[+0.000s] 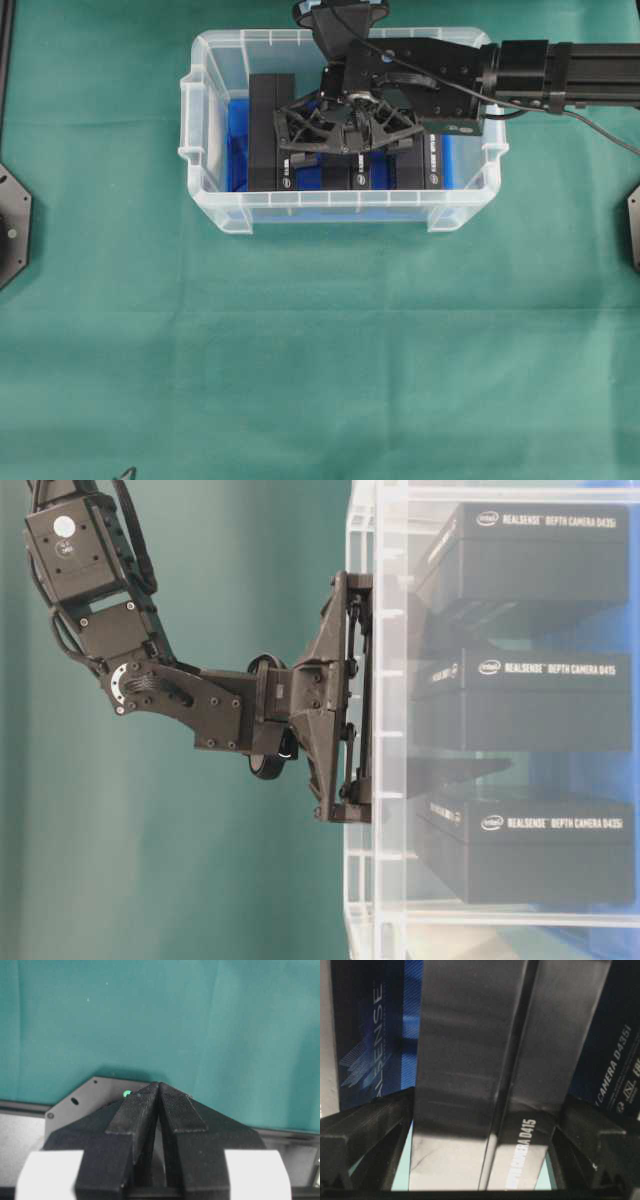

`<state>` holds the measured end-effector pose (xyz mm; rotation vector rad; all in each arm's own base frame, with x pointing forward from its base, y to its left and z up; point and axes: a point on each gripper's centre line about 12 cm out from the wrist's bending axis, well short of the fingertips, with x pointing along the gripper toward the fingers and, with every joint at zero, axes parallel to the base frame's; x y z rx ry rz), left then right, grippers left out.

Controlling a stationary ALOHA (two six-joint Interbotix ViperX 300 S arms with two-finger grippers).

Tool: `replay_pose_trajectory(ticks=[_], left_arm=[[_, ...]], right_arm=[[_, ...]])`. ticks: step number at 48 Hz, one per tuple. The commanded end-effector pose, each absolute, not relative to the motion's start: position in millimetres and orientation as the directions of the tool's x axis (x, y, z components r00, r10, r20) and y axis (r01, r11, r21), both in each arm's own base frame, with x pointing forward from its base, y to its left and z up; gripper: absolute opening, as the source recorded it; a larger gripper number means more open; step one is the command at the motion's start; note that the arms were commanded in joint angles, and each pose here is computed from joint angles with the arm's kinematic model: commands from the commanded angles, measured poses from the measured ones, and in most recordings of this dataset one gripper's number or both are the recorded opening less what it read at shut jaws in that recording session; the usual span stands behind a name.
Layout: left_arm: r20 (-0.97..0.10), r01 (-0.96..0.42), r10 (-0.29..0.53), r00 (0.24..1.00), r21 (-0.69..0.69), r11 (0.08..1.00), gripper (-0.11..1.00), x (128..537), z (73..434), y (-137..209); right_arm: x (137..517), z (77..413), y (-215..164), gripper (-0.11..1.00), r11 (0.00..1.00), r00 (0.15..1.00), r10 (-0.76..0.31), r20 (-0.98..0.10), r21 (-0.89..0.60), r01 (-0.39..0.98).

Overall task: Take the box out of the case with the right arm.
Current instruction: 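Lower the right gripper and close it on the middle box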

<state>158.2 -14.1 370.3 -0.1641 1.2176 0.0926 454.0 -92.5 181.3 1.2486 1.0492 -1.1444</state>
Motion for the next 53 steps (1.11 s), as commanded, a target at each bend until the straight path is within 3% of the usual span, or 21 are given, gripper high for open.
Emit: replay_pose_trajectory(ticks=[1,9,16,34,53], left_arm=[[-0.932,-0.155,-0.017,0.361,-0.078,0.985,0.0,159.5,375.9,-14.4],[-0.932,-0.154,-0.017,0.361,-0.077,0.985,0.0,159.5,375.9,-14.4],[-0.932,-0.154,-0.017,0.361,-0.077,0.985,0.0,159.5,375.9,-14.4],[-0.932,-0.154,-0.017,0.361,-0.077,0.985,0.0,159.5,375.9,-14.4],[-0.932,-0.155,-0.017,0.363,-0.078,0.985,0.0,159.1,376.1,-14.3]], right_arm=[[455.2,194.1,-91.1,0.93,-0.027,0.179,-0.052,-0.982,0.181,0.983],[455.4,194.4,-89.1,0.87,-0.066,0.18,-0.035,-0.983,0.182,0.981],[456.3,195.8,-86.6,0.66,-0.082,0.18,-0.035,-0.983,0.182,0.98],[456.0,211.2,-89.3,0.66,-0.072,0.161,-0.055,-0.985,0.164,0.984],[451.7,286.3,-89.2,0.66,-0.05,0.172,-0.122,-0.978,0.179,0.983]])
